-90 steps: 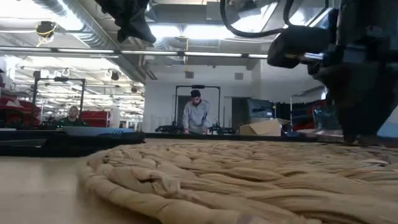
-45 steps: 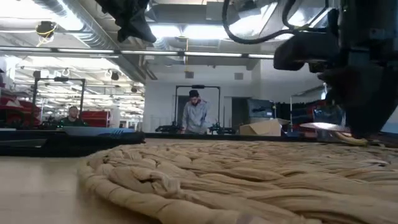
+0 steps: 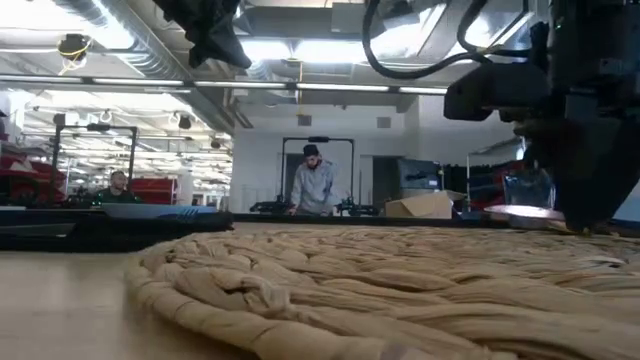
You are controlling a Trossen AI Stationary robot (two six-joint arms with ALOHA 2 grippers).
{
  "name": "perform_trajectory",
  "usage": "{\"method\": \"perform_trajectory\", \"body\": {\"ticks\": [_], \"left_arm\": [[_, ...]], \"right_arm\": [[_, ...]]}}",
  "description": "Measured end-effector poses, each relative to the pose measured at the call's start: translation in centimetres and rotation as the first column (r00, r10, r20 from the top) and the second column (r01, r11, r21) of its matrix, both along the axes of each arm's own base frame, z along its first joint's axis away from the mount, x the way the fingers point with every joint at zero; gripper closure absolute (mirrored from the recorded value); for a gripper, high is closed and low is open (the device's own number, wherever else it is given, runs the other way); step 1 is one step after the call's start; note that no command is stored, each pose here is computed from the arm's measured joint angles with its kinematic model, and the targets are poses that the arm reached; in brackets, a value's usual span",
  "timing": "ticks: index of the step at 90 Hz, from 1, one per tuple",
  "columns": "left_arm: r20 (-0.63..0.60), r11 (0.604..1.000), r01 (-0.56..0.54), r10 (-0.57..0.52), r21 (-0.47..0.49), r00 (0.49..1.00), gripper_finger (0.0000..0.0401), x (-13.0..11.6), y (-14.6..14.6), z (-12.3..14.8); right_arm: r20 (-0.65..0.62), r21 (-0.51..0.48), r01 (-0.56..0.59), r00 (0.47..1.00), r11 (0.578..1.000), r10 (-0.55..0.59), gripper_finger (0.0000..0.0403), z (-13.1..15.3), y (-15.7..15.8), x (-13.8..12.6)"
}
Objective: Set table place
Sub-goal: Adjust the blue table knife on the brown placemat, then adjust the blue spoon on the brown placemat
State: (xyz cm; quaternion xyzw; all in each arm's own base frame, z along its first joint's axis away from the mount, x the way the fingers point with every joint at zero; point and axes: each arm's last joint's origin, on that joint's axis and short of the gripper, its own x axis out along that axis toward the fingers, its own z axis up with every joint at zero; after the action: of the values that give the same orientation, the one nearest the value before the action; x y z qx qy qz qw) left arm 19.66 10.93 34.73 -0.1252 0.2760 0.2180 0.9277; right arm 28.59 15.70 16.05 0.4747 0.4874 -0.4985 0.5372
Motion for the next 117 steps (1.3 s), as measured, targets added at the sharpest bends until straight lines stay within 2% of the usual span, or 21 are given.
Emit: {"method": "perform_trajectory", "body": {"ticks": [50,64,84,102,117], "left_arm": [[-0.001,1.000,0.001,-0.001,0.001,1.000,0.0401,0.0,0.0,0.0],[-0.001,1.000,0.001,-0.001,0.001,1.000,0.0401,0.0,0.0,0.0],[-0.001,1.000,0.002,-0.002,0.001,1.000,0.0401,0.0,0.0,0.0],[0.000,1.000,0.001,-0.001,0.002,1.000,0.0401,0.0,0.0,0.0],[-0.001,1.000,0.002,-0.002,0.001,1.000,0.0401,0.0,0.0,0.0]], "right_arm": [[0.002,0.001,0.007,1.000,1.000,-0.007,0.0321,0.1,0.0,0.0],[0.008,0.007,0.015,1.000,1.000,-0.015,0.0316,1.4,0.1,0.7],[-0.086,-0.038,0.019,0.996,0.999,-0.022,0.0315,3.9,-0.2,0.5],[-0.158,-0.047,0.020,0.987,0.999,-0.027,0.0315,3.1,-0.5,-0.3],[-0.150,-0.036,0.028,0.988,0.999,-0.033,0.0315,2.2,-0.6,-0.5]]}}
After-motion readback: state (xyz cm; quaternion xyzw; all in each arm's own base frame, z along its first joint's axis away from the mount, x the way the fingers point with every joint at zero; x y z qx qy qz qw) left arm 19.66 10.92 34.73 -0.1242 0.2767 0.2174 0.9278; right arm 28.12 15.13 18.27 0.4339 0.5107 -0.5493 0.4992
